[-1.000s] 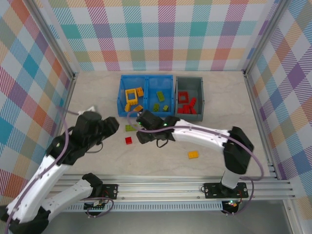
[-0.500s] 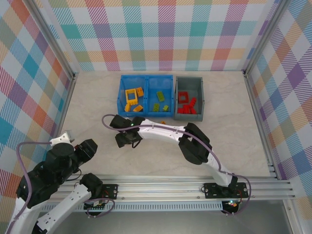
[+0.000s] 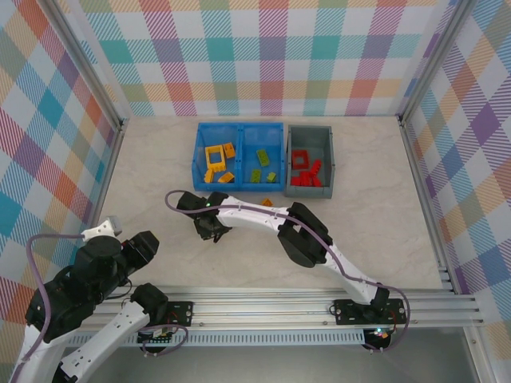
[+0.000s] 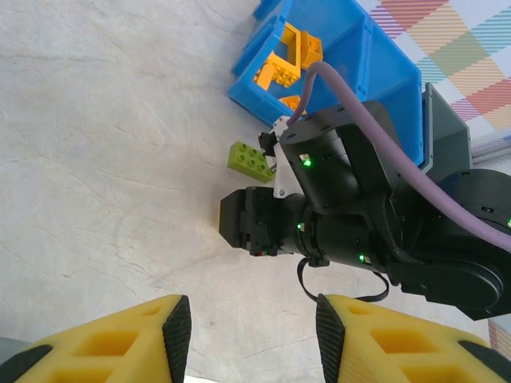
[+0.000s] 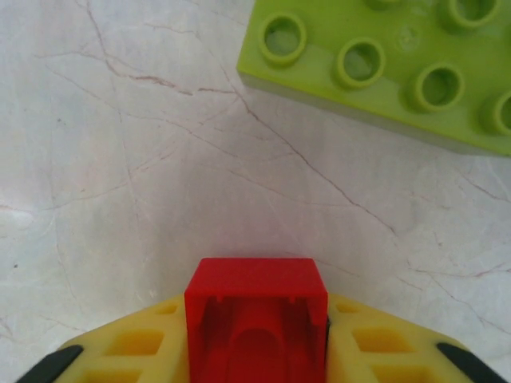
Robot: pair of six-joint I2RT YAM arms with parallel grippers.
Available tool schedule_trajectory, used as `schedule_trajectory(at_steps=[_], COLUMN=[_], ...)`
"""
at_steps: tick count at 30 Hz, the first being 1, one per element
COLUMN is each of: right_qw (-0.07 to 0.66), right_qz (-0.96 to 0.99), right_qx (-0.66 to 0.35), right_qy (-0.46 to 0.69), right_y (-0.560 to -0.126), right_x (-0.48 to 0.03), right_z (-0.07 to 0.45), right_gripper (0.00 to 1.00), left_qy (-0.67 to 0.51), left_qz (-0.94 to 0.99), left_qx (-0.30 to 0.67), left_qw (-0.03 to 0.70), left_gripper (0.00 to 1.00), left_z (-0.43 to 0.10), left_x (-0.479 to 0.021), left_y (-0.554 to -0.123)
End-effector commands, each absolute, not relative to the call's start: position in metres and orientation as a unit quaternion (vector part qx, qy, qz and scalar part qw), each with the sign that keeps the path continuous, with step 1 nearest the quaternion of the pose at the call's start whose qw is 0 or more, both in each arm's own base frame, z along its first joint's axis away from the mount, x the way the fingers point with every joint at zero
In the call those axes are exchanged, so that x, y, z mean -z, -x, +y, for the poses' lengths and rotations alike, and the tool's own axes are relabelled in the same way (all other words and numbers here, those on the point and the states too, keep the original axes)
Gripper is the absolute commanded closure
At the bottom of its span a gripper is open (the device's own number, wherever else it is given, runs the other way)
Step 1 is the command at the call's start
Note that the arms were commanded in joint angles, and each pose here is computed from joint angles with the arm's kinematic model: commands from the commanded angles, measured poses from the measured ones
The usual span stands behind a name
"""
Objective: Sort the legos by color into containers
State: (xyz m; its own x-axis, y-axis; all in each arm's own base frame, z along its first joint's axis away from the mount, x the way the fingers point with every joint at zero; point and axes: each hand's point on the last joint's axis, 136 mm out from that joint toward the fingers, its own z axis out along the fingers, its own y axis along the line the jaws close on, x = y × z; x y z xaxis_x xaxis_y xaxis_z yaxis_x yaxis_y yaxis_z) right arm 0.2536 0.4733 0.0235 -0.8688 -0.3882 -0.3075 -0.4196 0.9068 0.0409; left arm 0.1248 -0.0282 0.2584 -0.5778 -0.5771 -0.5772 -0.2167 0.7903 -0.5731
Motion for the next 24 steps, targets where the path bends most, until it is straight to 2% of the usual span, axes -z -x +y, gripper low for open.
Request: schedule_trajectory(at_steps=[1,6,11,17,24], right_qw=[0.175,0.233,0.272,0.281,0.279], right_qz=[0.961,0.949,0.946,0.955,0.959], right_qx=[-0.061,-0.085,-0.085,-0.076,-0.040], right_qy=[0.206,0.197,0.154,0.054,-0.034], right_y=[-0.256,-0.255,-0.264,-0.302,-0.377], right_x=[-0.049,-0.113,-0.164,-0.178,-0.181], right_z=[0.472,0.445,0.366,0.251,0.183], right_gripper=[0.69,0.70,0.69,0.68,0.67], left_qy=[0.216,0.155,0.132,0.082,-0.027], left_qz=[0.856,0.864,0.873,0.872,0.877], left_qx=[0.246,0.307,0.340,0.351,0.318], left_qw=[0.399,0.367,0.322,0.331,0.359], left_gripper=[0.53,0.53,0.55,0.56,0.56], left_z=[-0.035,-0.082,-0.130,-0.199,-0.306], left_x=[-0.267,-0.277,-0.273,-0.271,-0.271], left_y=[-0.124,-0.140,-0.173,-0.206,-0.213])
